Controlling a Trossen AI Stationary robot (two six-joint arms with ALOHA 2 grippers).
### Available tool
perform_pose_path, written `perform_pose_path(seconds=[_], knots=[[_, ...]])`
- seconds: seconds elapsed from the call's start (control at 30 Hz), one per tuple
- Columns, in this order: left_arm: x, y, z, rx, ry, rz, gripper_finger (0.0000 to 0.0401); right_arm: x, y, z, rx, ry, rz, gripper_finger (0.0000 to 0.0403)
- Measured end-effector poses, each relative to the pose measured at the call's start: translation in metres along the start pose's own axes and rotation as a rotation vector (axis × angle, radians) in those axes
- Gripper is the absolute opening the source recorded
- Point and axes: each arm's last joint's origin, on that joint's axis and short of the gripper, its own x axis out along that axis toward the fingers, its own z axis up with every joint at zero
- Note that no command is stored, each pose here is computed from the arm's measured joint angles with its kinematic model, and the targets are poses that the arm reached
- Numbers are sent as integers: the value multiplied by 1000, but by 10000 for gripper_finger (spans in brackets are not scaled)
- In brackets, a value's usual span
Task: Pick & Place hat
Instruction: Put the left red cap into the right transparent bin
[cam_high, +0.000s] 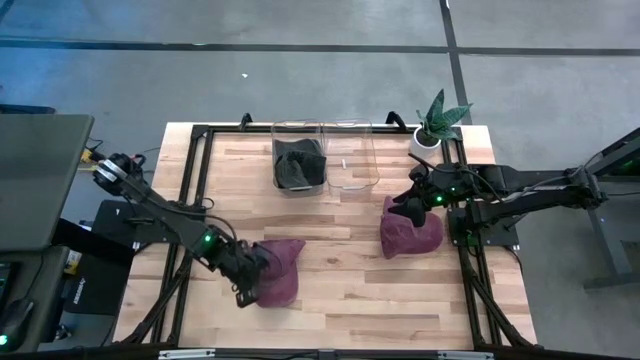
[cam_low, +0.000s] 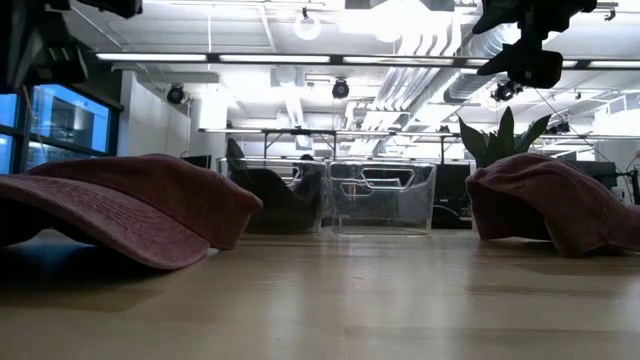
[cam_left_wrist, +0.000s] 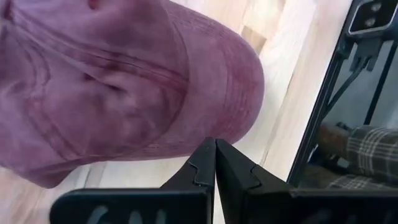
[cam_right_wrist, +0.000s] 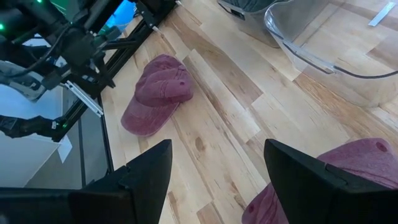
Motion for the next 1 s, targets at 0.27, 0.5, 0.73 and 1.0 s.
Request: perform_pose_path(seconds=[0.27, 0.5, 0.73, 1.0], knots=[[12, -11, -15, 129, 25, 0, 54, 0, 0, 0, 0, 0, 0, 250], [11, -16, -10, 103, -79, -14, 168, 0, 0, 0, -1, 0, 0, 250], [15, -21, -8, 94, -103, -51, 255, 0, 0, 0, 0, 0, 0, 250], [12, -30, 1, 51, -266, -100, 270, 0, 0, 0, -1, 0, 0, 250]])
